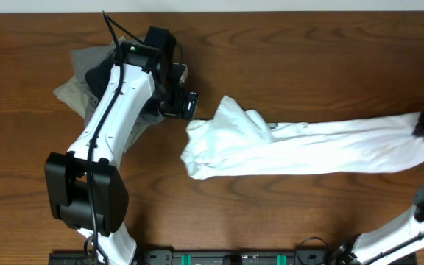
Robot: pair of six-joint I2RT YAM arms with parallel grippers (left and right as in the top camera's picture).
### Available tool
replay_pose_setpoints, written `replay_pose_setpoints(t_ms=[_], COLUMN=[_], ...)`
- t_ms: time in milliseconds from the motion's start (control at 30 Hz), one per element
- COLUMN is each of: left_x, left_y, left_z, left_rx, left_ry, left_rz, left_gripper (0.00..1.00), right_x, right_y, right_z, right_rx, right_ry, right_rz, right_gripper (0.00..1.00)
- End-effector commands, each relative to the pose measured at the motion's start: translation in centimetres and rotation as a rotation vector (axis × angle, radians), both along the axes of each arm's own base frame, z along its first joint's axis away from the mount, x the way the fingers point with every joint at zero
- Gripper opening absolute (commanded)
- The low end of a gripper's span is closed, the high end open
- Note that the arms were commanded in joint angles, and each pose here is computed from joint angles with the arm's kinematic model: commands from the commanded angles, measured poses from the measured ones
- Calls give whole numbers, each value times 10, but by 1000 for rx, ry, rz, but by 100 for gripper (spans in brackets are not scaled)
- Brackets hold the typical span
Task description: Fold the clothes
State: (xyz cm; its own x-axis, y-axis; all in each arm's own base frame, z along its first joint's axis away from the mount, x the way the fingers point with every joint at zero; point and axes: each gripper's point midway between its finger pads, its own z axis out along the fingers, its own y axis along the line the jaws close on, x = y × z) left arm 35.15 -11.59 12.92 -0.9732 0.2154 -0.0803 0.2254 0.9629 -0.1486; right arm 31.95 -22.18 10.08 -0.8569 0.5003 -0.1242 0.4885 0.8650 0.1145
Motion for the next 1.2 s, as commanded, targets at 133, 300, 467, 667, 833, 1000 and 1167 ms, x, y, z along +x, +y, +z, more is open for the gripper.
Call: replay_pose_setpoints(t_ms=[133, 300, 467, 667, 833, 1000, 1167], left_x=[7, 5, 3, 4, 4, 2, -10], left_y=[2, 3, 3, 3, 3, 3, -22], left_z=[15, 18, 28, 42, 46, 45, 44], left_rx=[0, 0, -6, -17, -21, -27, -163], left_ry=[-54, -57, -82, -127, -144, -126, -53], left_rz=[-10, -10, -10, -9, -10, 31, 48], left_gripper=[98, 98, 98, 98, 98, 98, 98], right_x=[19, 30, 34, 18, 8, 12, 22], right_y=[48, 123, 182, 243, 281, 288, 269], right_z=[87, 80, 59, 18, -8, -1, 13], right_rx=[-49, 16, -18, 5, 34, 24, 11], right_ry=[-189, -133, -60, 13, 27, -15, -81], right_rz=[46, 212, 331, 488, 570, 612, 543], right_gripper=[1, 1, 1, 1, 33, 39, 48])
